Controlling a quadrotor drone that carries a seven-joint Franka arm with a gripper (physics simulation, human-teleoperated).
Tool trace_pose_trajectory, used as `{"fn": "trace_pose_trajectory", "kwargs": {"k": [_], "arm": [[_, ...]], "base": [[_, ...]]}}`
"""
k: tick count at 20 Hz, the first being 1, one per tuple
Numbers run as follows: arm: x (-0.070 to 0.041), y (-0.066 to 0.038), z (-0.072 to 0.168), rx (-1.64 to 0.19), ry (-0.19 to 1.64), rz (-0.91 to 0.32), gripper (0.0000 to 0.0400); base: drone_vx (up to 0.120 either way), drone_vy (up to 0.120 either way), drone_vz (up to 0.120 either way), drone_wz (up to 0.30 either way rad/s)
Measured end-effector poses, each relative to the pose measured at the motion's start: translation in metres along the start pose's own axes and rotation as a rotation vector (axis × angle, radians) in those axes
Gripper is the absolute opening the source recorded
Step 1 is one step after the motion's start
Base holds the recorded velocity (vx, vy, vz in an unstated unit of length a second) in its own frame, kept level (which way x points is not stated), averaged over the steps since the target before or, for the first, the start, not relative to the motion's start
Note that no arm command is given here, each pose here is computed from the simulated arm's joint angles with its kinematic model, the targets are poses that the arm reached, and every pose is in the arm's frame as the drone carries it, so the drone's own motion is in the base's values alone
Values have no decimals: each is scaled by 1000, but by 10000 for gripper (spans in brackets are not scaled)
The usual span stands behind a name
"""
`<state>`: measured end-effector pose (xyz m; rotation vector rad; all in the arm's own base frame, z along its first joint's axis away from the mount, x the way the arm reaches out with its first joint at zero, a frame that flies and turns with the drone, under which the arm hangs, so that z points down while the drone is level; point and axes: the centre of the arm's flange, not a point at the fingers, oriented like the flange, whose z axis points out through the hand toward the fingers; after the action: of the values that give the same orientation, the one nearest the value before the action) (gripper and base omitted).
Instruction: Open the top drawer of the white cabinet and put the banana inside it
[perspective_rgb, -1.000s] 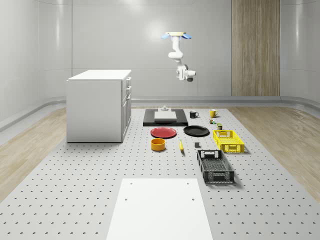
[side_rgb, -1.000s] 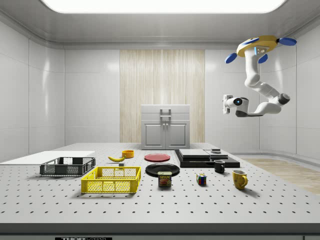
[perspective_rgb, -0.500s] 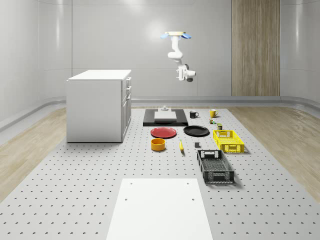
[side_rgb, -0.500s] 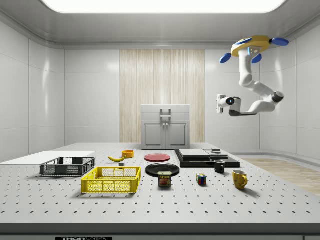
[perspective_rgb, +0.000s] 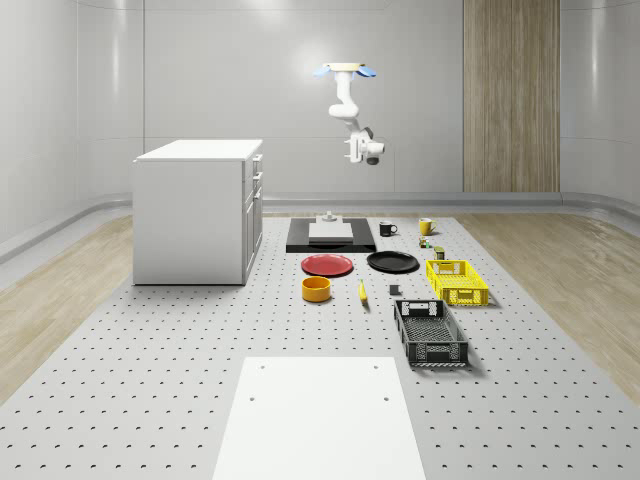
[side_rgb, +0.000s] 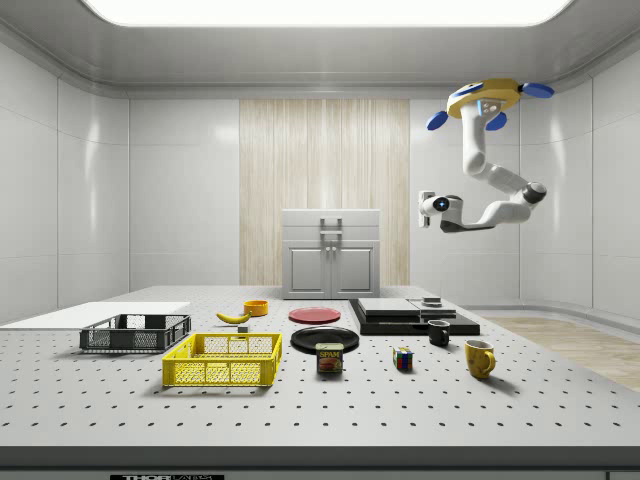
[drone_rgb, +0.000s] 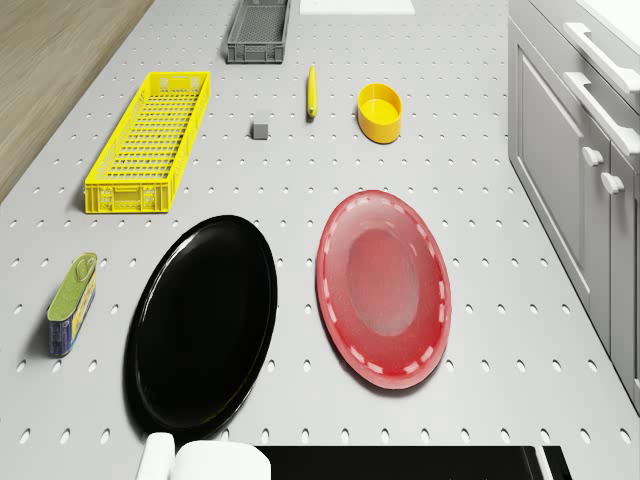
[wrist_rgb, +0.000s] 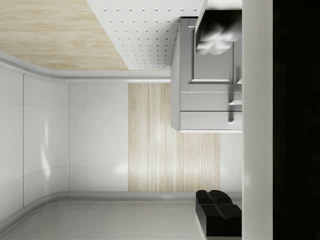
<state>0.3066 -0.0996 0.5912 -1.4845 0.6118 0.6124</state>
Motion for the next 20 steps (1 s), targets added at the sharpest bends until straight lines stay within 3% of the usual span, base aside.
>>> {"fn": "trace_pose_trajectory", "kwargs": {"k": [20], "arm": [[0,0,0,0,0,0,400]], "base": [[120,-120,0,0]]}}
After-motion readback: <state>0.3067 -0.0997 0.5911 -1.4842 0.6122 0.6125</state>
